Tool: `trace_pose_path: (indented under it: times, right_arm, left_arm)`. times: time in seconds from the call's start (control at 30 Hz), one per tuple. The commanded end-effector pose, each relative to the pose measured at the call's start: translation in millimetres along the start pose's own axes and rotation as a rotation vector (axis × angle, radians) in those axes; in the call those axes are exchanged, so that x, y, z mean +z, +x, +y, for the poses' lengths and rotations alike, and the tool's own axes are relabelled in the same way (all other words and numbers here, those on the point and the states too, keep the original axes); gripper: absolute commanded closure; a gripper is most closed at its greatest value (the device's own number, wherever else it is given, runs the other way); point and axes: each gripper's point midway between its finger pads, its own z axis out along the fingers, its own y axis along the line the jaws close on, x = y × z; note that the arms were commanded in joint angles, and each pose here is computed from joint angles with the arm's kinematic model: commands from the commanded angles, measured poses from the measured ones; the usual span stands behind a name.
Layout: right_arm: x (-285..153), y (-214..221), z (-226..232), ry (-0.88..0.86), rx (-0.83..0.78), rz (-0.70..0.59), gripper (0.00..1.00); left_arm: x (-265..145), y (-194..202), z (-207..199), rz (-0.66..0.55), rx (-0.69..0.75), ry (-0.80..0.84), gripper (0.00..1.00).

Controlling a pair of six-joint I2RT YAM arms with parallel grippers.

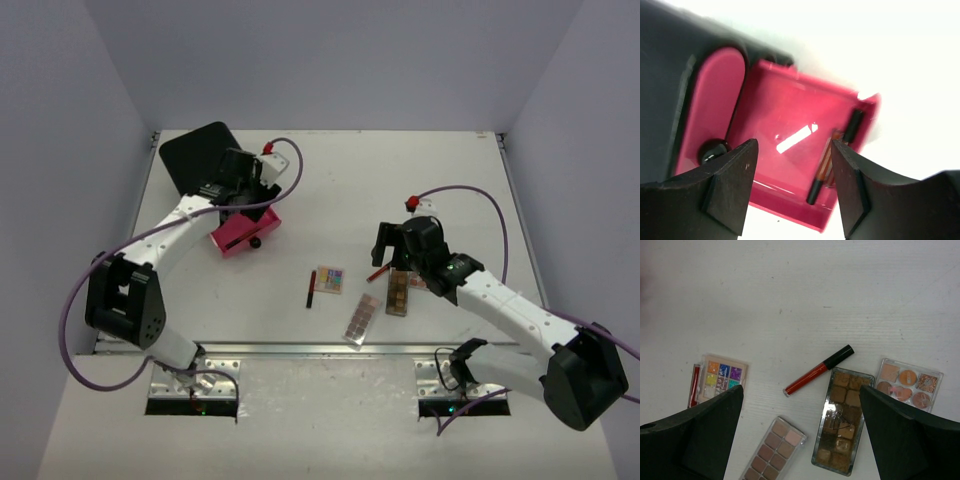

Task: Organize the makeup

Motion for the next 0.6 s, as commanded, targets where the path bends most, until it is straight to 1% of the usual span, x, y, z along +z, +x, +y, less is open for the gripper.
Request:
trace_pose_path:
  times: [0.0,0.07,0.17,0.2,0.37,0.47,0.57]
  right_arm:
    - [2,-6,2,-0.011,0.007,-0.028,0.01]
    - [2,-4,3,-0.011,0.006,-0.019,0.01]
    - [2,-3,2,-0.010,0.009,-0.015,0.01]
    - [2,-3,2,-0.010,0.012,-0.015,0.01]
    - [0,-3,2,-0.012,0.022,-0.018,0.01]
    - [0,-2,0,-0.004,0.025,-0.013,0.01]
    - [0,2,-3,0.011,0.027,-0.009,0.01]
  left_arm:
    - [-57,-68,-51,-0.221,0.022,0.132,0.42]
    - [-72,-76,-85,-0.259,0.046,0.214,0.42]
    - [-78,-74,-127,-0.263,0.078,0.318,0.41]
    - [-76,-68,-142,-0.244,0.091,0.349,0.41]
    - [-55,-32,-185,-0.128,0.128,0.422,0.38]
    - [-50,-16,-213,-0.095,0.126,0.493,0.29]
    - [-42,3,-234,-0.054,0.118,0.547,0.26]
